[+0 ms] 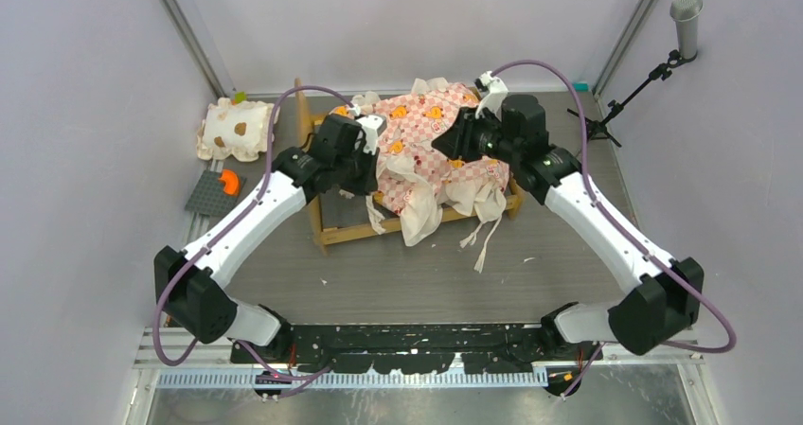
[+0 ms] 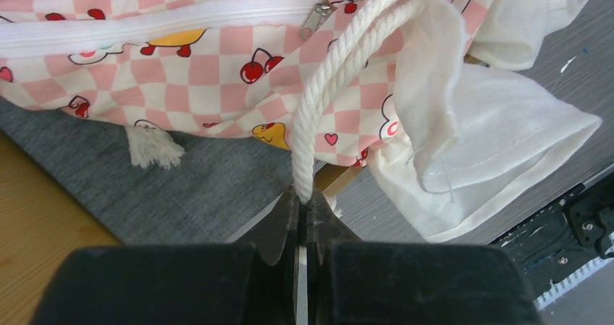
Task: Set up the pet bed
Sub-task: Cross the ropes on the bed frame.
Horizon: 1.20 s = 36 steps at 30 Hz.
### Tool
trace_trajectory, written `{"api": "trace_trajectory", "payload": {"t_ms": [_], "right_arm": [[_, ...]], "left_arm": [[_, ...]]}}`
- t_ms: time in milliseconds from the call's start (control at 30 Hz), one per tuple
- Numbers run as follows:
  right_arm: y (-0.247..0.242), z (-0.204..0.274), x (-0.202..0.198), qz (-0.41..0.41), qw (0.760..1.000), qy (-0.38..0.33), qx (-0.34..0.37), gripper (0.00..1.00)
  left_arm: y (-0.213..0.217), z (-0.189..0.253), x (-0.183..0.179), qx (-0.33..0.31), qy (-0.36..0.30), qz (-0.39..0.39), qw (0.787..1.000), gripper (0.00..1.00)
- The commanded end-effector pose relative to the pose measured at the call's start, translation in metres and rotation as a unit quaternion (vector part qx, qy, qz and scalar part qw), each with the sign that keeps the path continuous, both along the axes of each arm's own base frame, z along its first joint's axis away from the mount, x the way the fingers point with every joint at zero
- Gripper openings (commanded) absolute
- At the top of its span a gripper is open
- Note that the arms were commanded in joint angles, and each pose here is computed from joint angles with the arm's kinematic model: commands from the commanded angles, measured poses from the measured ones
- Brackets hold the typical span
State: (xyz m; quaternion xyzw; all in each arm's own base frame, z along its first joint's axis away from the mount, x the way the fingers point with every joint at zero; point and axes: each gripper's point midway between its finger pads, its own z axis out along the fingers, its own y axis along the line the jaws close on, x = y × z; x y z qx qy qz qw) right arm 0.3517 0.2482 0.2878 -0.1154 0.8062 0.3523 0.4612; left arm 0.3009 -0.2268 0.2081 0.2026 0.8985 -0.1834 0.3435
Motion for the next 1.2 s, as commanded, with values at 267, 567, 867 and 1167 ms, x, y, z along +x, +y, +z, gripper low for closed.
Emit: {"api": "trace_trajectory", "payload": {"t_ms": [267,567,867,1167], "right_arm": [[0.047,0.028,-0.095,0.139,0.983,-0.018,0.122,0.33],[0.091,0.002,-0.114,0.134,0.982,-0.026,0.127,0.31],[0.123,-0.022,-0.087,0.13,0.978,-0.017,0.163,0.37],[0.126,-0.024,-0.088,0.14,0.976,-0.032,0.162,0.4]], "left_arm": [[0.015,0.02,-0.006,0.0,0.019,-0.017,1.0,0.0],[0.011,0.032,-0.009,-0.032,0.02,-0.03,0.999,0.0],[-0.003,0.051,-0.026,-0.082,0.018,-0.075,0.994,0.0],[-0.015,0.053,-0.031,-0.117,0.032,-0.093,0.988,0.0]]}}
